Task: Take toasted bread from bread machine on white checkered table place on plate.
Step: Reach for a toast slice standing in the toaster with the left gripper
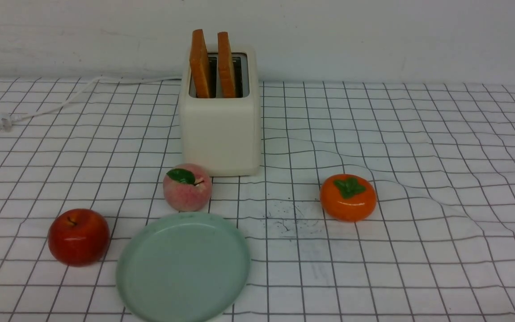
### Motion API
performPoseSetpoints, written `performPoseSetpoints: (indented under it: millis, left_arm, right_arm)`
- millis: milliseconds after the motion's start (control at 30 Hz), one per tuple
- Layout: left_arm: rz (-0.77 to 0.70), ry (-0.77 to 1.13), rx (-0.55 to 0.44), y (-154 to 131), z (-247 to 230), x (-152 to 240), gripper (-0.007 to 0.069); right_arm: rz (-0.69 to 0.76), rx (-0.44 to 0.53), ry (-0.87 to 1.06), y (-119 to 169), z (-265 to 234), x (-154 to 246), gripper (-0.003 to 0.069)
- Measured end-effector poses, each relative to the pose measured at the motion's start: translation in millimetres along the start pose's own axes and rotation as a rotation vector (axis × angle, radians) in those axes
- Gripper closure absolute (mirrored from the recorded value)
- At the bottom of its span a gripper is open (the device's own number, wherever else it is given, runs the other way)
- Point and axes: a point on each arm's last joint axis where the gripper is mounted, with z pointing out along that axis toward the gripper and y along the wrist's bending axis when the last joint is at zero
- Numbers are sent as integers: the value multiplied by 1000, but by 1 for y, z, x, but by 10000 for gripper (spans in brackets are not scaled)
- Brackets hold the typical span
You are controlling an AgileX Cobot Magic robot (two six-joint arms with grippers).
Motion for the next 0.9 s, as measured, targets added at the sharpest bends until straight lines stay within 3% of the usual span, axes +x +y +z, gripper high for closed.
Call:
performPoseSetpoints:
  millis: [67,200,267,367,433,567,767,900]
  left_arm:
    - [-18,35,-8,-2,0,1,440]
    - [25,121,7,-22,1,-3,523]
    - [100,177,5,-44,8,-13,625]
    - [204,240,-22,-63,25,-21,638]
    - [293,300,-51,-77,45,-26,638]
    - [443,395,-86,-97,89,-32,638]
    - [550,474,-100,-116,156,-34,638]
    - [625,566,-21,-132,181,-21,638]
  right_arm:
    - [132,-30,-74,2,0,-7,421]
    - [177,-48,-73,7,-2,-13,461]
    - [101,-68,-8,25,-6,-31,532]
    - [-79,-60,118,48,-8,-55,621]
    - [-220,-104,228,65,-9,-73,666]
    - [-400,-154,360,91,-6,-104,677]
    - [-487,-206,336,114,-4,-138,666]
    - [-522,-232,312,121,-3,-148,664]
